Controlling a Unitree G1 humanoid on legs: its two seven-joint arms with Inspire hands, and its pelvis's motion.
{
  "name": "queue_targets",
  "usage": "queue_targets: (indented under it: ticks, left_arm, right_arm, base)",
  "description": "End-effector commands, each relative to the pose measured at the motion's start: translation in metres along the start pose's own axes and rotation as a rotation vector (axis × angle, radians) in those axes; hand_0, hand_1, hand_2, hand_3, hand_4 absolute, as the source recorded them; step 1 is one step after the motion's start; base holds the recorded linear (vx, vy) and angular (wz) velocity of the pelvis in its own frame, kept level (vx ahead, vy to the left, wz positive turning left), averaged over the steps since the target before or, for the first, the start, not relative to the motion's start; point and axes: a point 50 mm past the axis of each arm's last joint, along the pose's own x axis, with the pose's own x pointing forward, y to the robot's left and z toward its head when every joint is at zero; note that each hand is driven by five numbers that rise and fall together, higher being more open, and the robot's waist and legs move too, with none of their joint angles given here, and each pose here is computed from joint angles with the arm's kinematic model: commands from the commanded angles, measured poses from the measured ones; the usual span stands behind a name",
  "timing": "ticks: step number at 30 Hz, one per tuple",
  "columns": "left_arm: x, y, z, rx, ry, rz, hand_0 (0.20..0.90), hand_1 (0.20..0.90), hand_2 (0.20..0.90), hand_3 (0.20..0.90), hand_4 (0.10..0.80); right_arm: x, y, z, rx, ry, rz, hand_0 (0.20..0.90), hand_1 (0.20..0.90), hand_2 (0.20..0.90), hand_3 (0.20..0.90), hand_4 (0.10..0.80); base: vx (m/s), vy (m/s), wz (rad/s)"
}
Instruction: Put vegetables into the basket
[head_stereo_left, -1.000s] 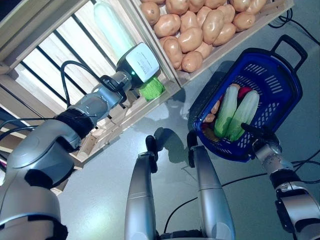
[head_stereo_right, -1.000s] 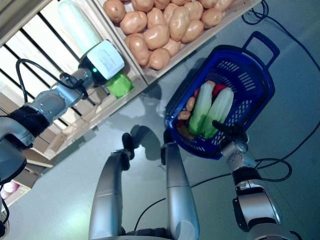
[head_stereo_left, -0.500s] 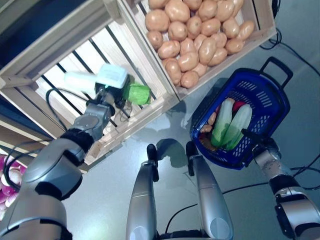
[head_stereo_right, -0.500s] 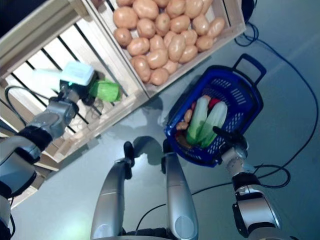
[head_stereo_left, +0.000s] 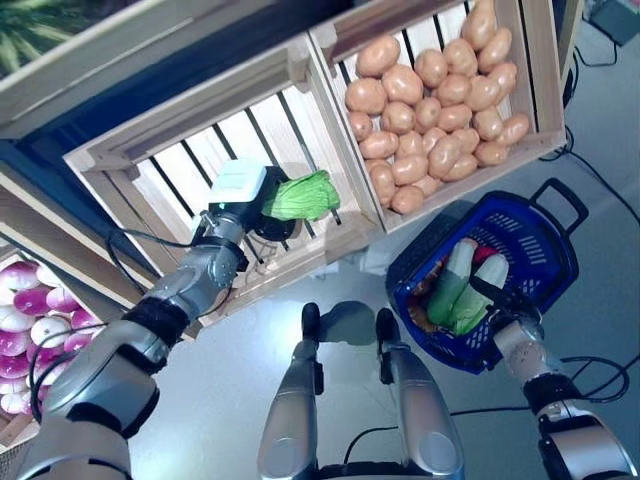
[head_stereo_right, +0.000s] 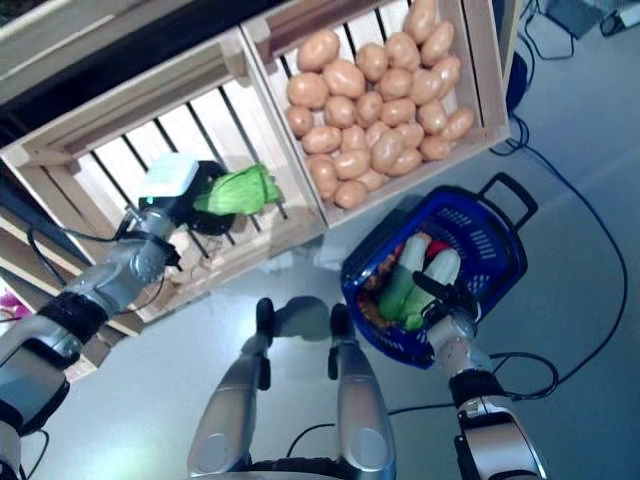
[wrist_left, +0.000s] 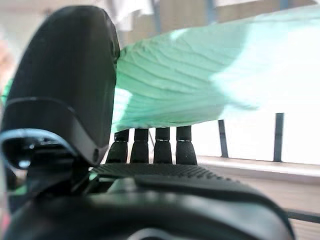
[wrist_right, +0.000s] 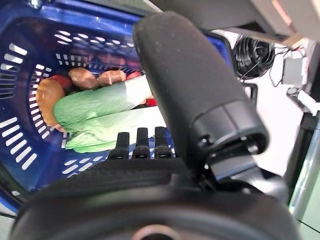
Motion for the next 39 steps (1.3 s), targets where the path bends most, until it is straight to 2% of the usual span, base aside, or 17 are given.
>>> queue_targets:
  ticks: [1, 9, 10, 15, 18, 24, 31, 34, 39]
  left_arm:
    - [0.001, 0.029, 0.008, -0.127, -0.057, 0.189, 0.3, 0.3, 0.3, 0.3, 0.4]
    - [-0.017, 0.008, 0.031, -0.336, -0.128, 0.142, 0.3, 0.3, 0.3, 0.3, 0.4]
    - [-0.022, 0.005, 0.04, -0.479, -0.143, 0.111, 0.3, 0.3, 0.3, 0.3, 0.4]
    - [-0.038, 0.003, 0.048, -0.844, -0.164, 0.117, 0.3, 0.3, 0.3, 0.3, 0.4]
    - [-0.056, 0.006, 0.049, -1.111, -0.189, 0.159, 0.3, 0.3, 0.3, 0.3, 0.4]
    - [-0.073, 0.002, 0.046, -1.446, -0.175, 0.181, 0.3, 0.3, 0.3, 0.3, 0.4]
    - [-0.09, -0.009, 0.05, -1.709, -0.181, 0.113, 0.3, 0.3, 0.3, 0.3, 0.4]
    - [-0.092, -0.015, 0.056, -1.81, -0.164, 0.062, 0.3, 0.3, 0.3, 0.3, 0.4]
    - [-0.094, -0.022, 0.056, -1.747, -0.112, -0.011, 0.3, 0.3, 0.3, 0.3, 0.4]
  right_arm:
    - [-0.003, -0.034, 0.004, 0.008, -0.091, -0.12, 0.9, 0.9, 0.9, 0.9, 0.8]
    - [-0.009, -0.057, -0.024, -0.003, -0.038, -0.16, 0.9, 0.9, 0.9, 0.9, 0.8]
    - [-0.012, -0.06, -0.031, -0.004, -0.028, -0.169, 0.9, 0.9, 0.9, 0.9, 0.8]
    - [-0.019, -0.064, -0.04, -0.088, -0.064, -0.16, 0.9, 0.9, 0.9, 0.9, 0.8]
    - [-0.027, -0.067, -0.051, -0.141, -0.072, -0.154, 0.9, 0.9, 0.9, 0.9, 0.8]
    - [-0.034, -0.062, -0.055, -0.167, -0.1, -0.092, 0.9, 0.9, 0.9, 0.9, 0.8]
    - [-0.052, -0.048, -0.045, -0.197, -0.189, 0.143, 0.9, 0.9, 0.9, 0.9, 0.8]
    - [-0.062, -0.031, -0.039, -0.169, -0.221, 0.347, 0.9, 0.9, 0.9, 0.9, 0.8]
    - [-0.085, -0.006, -0.023, -0.088, -0.258, 0.711, 0.9, 0.9, 0.9, 0.9, 0.8]
  base:
    - [0.042, -0.026, 0.02]
    - [0.068, -0.039, 0.04]
    - [0.091, -0.059, 0.02]
    - [0.087, -0.013, 0.02]
    - [0.097, -0.009, 0.11]
    - [0.081, -0.017, 0.07]
    - [0.117, 0.013, -0.02]
    - [0.081, 0.012, -0.01]
    - [0.06, 0.024, -0.11]
